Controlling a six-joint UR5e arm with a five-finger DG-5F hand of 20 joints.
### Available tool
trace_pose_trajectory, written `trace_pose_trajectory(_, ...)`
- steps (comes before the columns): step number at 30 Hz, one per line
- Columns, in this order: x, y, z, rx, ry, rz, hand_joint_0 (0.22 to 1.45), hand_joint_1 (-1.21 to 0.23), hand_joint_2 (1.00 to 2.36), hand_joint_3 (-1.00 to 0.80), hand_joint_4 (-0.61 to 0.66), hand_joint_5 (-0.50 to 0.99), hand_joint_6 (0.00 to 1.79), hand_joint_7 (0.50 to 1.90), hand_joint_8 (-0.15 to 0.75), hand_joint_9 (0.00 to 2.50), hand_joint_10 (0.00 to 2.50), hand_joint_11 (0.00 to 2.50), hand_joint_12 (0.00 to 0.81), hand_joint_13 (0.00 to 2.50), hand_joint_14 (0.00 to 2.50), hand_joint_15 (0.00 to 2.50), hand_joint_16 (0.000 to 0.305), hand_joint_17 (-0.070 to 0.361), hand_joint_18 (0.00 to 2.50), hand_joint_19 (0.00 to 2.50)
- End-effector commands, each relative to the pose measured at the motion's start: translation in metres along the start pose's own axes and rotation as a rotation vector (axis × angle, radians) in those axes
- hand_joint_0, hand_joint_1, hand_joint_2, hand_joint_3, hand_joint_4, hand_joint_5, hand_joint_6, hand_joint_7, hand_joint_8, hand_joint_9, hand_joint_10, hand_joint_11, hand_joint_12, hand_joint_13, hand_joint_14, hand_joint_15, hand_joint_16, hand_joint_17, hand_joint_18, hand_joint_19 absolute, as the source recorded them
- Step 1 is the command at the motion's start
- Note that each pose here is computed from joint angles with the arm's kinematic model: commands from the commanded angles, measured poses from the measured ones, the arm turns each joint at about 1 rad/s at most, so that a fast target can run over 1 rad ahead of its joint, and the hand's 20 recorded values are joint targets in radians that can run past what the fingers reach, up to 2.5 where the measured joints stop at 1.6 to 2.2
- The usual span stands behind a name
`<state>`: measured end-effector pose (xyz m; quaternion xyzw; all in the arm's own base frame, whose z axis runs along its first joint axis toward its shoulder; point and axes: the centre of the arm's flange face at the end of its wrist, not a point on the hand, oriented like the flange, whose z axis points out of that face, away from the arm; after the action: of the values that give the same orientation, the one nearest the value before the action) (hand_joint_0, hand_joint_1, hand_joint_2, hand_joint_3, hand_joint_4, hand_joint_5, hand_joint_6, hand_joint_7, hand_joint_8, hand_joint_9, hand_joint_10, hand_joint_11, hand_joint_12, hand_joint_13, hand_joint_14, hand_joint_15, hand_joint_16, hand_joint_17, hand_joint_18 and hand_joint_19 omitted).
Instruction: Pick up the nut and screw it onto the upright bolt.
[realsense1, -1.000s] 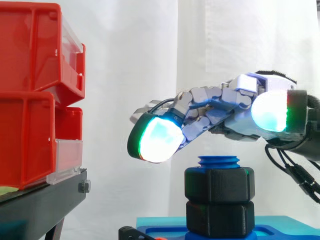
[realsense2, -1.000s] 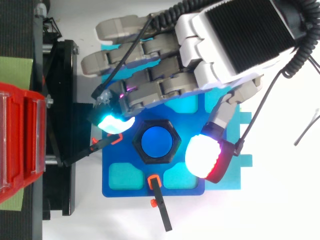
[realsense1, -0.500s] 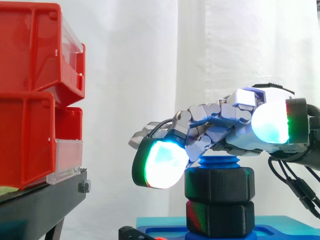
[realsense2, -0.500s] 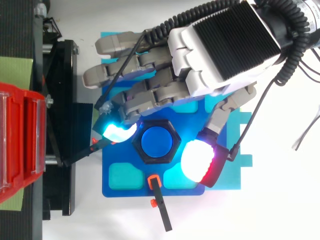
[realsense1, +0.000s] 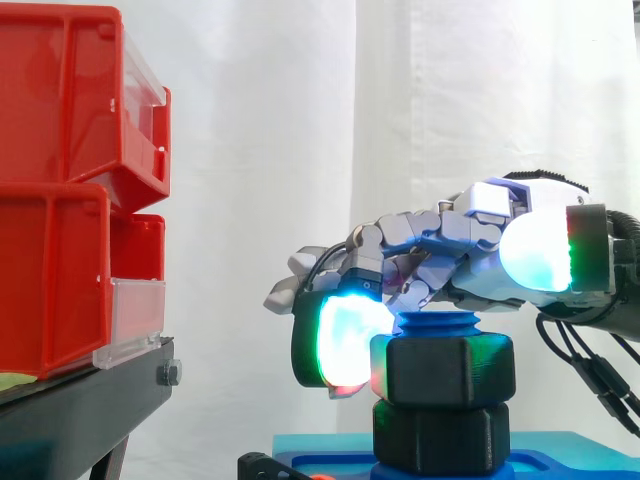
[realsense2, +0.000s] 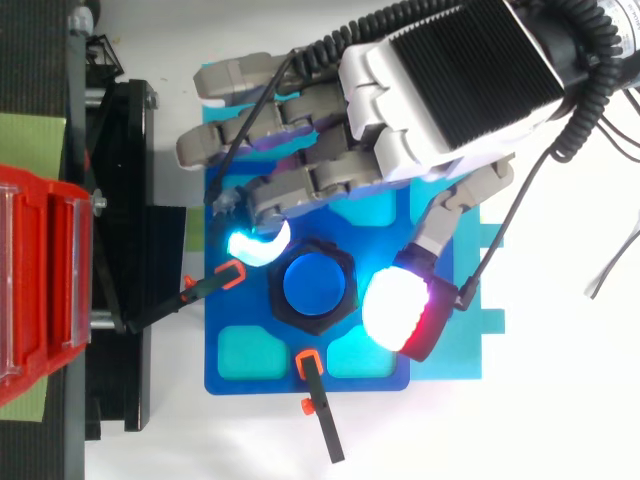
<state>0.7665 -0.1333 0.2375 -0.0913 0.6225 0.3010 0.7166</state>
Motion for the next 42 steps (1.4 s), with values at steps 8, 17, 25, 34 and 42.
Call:
trace_pose_trajectory(8, -0.006, -0.01, -0.01, -0.005, -0.006, -0.021, 0.5, -0.21, 1.0, -0.5, 0.2, 0.0, 0.5, 1.37, 0.289, 0.96, 0.0, 0.0, 0.285, 0.4, 0.0, 0.0, 0.033, 0.075, 0.0, 0.0)
trace_pose_trajectory(17, -0.009, -0.013, -0.013, -0.011, -0.009, -0.027, 0.5, -0.22, 1.0, -0.5, 0.16, 0.03, 0.51, 1.41, 0.289, 1.07, 0.0, 0.0, 0.268, 0.47, 0.0, 0.0, 0.028, 0.064, 0.08, 0.0)
trace_pose_trajectory(25, -0.01, -0.015, -0.015, -0.011, -0.015, -0.033, 0.51, -0.23, 1.0, -0.5, 0.15, 0.04, 0.52, 1.42, 0.289, 1.14, 0.0, 0.0, 0.252, 0.52, 0.0, 0.0, 0.025, 0.055, 0.13, 0.0)
trace_pose_trajectory(34, -0.031, -0.017, -0.007, -0.037, -0.034, -0.052, 0.49, -0.24, 1.0, -0.5, 0.22, -0.17, 0.5, 0.83, 0.257, 0.83, 0.0, 0.0, 0.29, 0.34, 0.0, 0.0, 0.031, 0.071, 0.0, 0.0)
trace_pose_trajectory(42, -0.052, -0.014, 0.002, -0.048, -0.009, -0.06, 0.48, -0.23, 1.0, -0.5, 0.05, -0.28, 0.5, 0.61, 0.205, 0.41, 0.0, 0.0, 0.314, 0.15, 0.0, 0.0, 0.038, 0.085, 0.0, 0.0)
